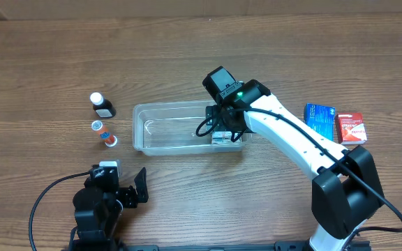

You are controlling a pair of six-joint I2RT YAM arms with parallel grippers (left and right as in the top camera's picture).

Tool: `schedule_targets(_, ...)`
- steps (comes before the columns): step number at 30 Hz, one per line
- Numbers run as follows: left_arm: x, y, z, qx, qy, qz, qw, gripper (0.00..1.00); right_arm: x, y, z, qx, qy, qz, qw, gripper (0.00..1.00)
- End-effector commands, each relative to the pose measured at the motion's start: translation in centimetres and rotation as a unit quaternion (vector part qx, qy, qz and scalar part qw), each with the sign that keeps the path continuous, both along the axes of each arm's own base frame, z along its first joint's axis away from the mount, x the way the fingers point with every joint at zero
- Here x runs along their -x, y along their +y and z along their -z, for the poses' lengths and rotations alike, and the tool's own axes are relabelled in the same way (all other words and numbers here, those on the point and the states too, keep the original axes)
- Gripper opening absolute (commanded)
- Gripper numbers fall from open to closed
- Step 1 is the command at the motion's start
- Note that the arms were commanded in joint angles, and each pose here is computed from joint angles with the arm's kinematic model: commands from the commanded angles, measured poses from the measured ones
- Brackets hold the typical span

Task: Pack container
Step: 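Move the right gripper back to the blue box and grasp it, then place the blue box into the container beside the white box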

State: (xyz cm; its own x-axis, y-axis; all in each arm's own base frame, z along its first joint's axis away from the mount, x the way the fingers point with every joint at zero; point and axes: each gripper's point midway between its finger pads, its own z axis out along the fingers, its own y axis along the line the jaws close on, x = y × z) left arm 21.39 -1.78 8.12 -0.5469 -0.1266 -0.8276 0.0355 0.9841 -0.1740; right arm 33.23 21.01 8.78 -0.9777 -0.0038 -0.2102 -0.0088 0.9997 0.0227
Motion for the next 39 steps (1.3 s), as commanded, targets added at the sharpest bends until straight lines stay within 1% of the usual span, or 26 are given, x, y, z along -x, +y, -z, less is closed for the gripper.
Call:
schedule_targets(1, 0.0, -0.1, -0.1, -0.009, -0.006, 0.007, 1.000, 1.00, -1.9, 0.6, -4.9, -0.019, -0.058, -0.020, 0.998, 0.91)
schedule_targets(2, 0.0, -0.1, -0.1, -0.009, -0.006, 0.007, 1.000, 1.00, -2.1, 0.5, -6.2, -0.022, -0.069, -0.020, 0.997, 0.91)
schedule_targets(3, 0.0, -0.1, -0.1, -0.009, -0.006, 0.007, 1.000, 1.00, -2.5, -0.6, -9.4, -0.022, -0.096, -0.008, 0.995, 0.94)
schedule_targets(4, 0.0, -0.1, -0.1, -0.009, -0.006, 0.007, 1.000, 1.00, -2.6, -1.5, -11.3, -0.024, -0.112, 0.002, 0.993, 0.95)
schedule_targets(6, 0.0, -0.1, -0.1, -0.009, -0.006, 0.007, 1.000, 1.00, -2.8, -4.6, -14.8, -0.031, -0.143, 0.034, 0.989, 1.00)
schedule_targets(8, 0.0, -0.1, -0.1, -0.009, -0.006, 0.007, 1.000, 1.00, -2.9, -8.2, -16.5, -0.025, -0.157, 0.062, 0.985, 1.00)
schedule_targets(9, 0.0, -0.1, -0.1, -0.009, -0.006, 0.007, 1.000, 1.00, -3.1, -13.3, -16.7, -0.008, -0.150, 0.118, 0.982, 1.00)
schedule_targets(10, 0.0, -0.1, -0.1, -0.009, -0.006, 0.007, 1.000, 1.00, -3.2, -15.3, -16.6, -0.002, -0.143, 0.142, 0.980, 1.00)
schedule_targets(12, 0.0, -0.1, -0.1, -0.009, -0.006, 0.007, 1.000, 1.00, -3.7, -19.4, -15.1, -0.004, -0.118, 0.170, 0.978, 1.00)
schedule_targets(15, 0.0, -0.1, -0.1, -0.009, -0.006, 0.007, 1.000, 1.00, -3.8, -22.5, -12.2, -0.025, -0.071, 0.177, 0.981, 1.00)
schedule_targets(16, 0.0, -0.1, -0.1, -0.009, -0.006, 0.007, 1.000, 1.00, -3.6, -23.8, -10.3, -0.027, -0.043, 0.185, 0.981, 1.00)
schedule_targets(19, 0.0, -0.1, -0.1, -0.009, -0.006, 0.007, 1.000, 1.00, -3.5, -24.6, -5.8, -0.034, 0.021, 0.168, 0.985, 1.00)
schedule_targets(24, 0.0, -0.1, -0.1, -0.009, -0.006, 0.007, 1.000, 1.00, -3.6, -25.0, 0.5, -0.025, 0.091, 0.174, 0.980, 1.00)
schedule_targets(25, 0.0, -0.1, -0.1, -0.009, -0.006, 0.007, 1.000, 1.00, -3.5, -25.5, 1.3, -0.012, 0.102, 0.177, 0.979, 1.00)
schedule_targets(27, 0.0, -0.1, -0.1, -0.009, -0.006, 0.007, 1.000, 1.00, -3.2, -27.4, 2.7, 0.043, 0.115, 0.197, 0.973, 0.99)
schedule_targets(28, 0.0, -0.1, -0.1, -0.009, -0.006, 0.007, 1.000, 1.00, -3.2, -27.6, 3.2, 0.048, 0.120, 0.196, 0.972, 1.00)
schedule_targets(32, 0.0, -0.1, -0.1, -0.009, -0.006, 0.007, 1.000, 1.00, -2.9, -27.5, 5.8, 0.050, 0.151, 0.193, 0.968, 1.00)
schedule_targets(35, 0.0, -0.1, -0.1, -0.009, -0.006, 0.007, 1.000, 1.00, -3.3, -27.5, 6.7, 0.044, 0.152, 0.194, 0.968, 1.00)
schedule_targets(37, 0.0, -0.1, -0.1, -0.009, -0.006, 0.007, 1.000, 1.00, -3.7, -26.5, 6.9, 0.013, 0.149, 0.182, 0.972, 1.00)
schedule_targets(39, 0.0, -0.1, -0.1, -0.009, -0.006, 0.007, 1.000, 1.00, -3.8, -26.2, 7.0, 0.000, 0.148, 0.183, 0.972, 1.00)
